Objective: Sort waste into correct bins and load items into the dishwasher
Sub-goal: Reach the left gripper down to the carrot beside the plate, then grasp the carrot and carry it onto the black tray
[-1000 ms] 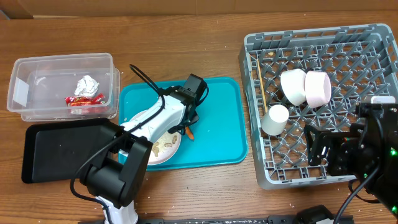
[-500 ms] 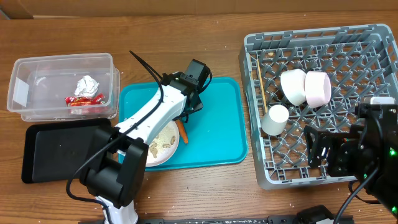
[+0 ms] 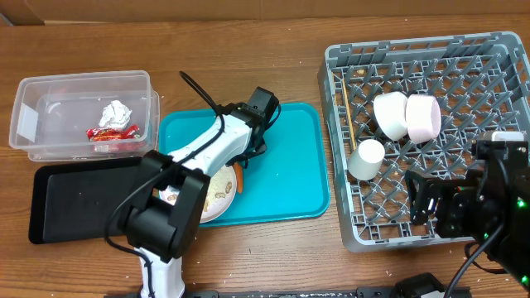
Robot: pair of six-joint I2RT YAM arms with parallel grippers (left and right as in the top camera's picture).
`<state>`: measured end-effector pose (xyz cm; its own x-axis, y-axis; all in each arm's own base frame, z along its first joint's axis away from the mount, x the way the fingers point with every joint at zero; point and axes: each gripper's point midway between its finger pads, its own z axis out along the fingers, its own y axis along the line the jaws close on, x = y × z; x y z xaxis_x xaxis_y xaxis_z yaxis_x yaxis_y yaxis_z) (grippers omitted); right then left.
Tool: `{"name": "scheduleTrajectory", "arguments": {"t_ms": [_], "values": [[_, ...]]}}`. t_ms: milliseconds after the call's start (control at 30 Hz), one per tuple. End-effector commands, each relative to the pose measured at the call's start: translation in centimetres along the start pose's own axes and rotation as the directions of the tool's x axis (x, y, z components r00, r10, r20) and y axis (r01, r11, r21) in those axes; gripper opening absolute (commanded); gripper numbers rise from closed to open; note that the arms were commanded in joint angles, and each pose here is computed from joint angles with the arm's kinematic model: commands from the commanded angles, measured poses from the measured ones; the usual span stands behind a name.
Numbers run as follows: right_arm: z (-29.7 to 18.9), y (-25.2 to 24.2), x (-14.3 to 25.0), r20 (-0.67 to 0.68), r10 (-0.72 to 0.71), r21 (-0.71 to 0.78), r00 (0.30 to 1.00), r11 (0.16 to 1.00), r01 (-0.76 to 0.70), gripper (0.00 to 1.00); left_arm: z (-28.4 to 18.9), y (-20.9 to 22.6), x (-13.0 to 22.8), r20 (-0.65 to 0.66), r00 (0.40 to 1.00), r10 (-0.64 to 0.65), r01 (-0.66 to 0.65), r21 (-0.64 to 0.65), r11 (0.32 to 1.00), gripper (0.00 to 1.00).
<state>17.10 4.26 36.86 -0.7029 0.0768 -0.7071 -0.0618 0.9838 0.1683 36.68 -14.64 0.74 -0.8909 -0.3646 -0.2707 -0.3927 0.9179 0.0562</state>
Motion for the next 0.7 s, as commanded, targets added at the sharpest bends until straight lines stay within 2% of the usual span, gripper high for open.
{"name": "scheduleTrajectory", "arguments": {"t_ms": [0, 33, 100, 167, 333, 433, 567, 667], "values": [[0.0, -0.1, 0.1, 0.0, -0.001, 0.007, 1.0, 1.0, 0.001, 1.0, 0.7, -1.0, 0.8, -0.043, 0.995, 0.086, -0.084, 0.05, 0.995, 0.46], [0.0, -0.1, 0.1, 0.0, -0.001, 0.007, 1.0, 1.0, 0.001, 1.0, 0.7, -1.3, 0.8, -0.047, 0.994, 0.098, -0.095, 0.064, 0.993, 0.43], [0.0, -0.1, 0.1, 0.0, -0.001, 0.007, 1.0, 1.0, 0.001, 1.0, 0.4, -1.7, 0.8, -0.052, 0.992, 0.118, -0.113, 0.082, 0.99, 0.31], [0.0, -0.1, 0.1, 0.0, -0.001, 0.007, 1.0, 1.0, 0.001, 1.0, 0.0, -1.8, 0.4, -0.048, 0.988, 0.144, -0.139, 0.093, 0.986, 0.25], [0.0, -0.1, 0.1, 0.001, -0.001, 0.007, 1.0, 1.0, 0.001, 1.0, -2.8, -2.9, -1.3, -0.018, 0.977, 0.212, -0.207, 0.162, 0.965, 0.25], [0.0, -0.1, 0.1, 0.001, -0.001, 0.007, 1.0, 1.0, 0.001, 1.0, -5.1, -3.9, -2.4, 0.017, 0.967, 0.255, -0.253, 0.209, 0.945, 0.19], [0.0, -0.1, 0.1, 0.0, -0.001, 0.007, 1.0, 1.0, 0.001, 1.0, -8.9, -3.9, -3.8, 0.049, 0.963, 0.264, -0.269, 0.221, 0.938, 0.17], [0.0, -0.1, 0.1, 0.0, -0.001, 0.007, 1.0, 1.0, 0.001, 1.0, -12.0, -1.5, -4.9, 0.047, 0.967, 0.251, -0.255, 0.171, 0.952, 0.12]]}}
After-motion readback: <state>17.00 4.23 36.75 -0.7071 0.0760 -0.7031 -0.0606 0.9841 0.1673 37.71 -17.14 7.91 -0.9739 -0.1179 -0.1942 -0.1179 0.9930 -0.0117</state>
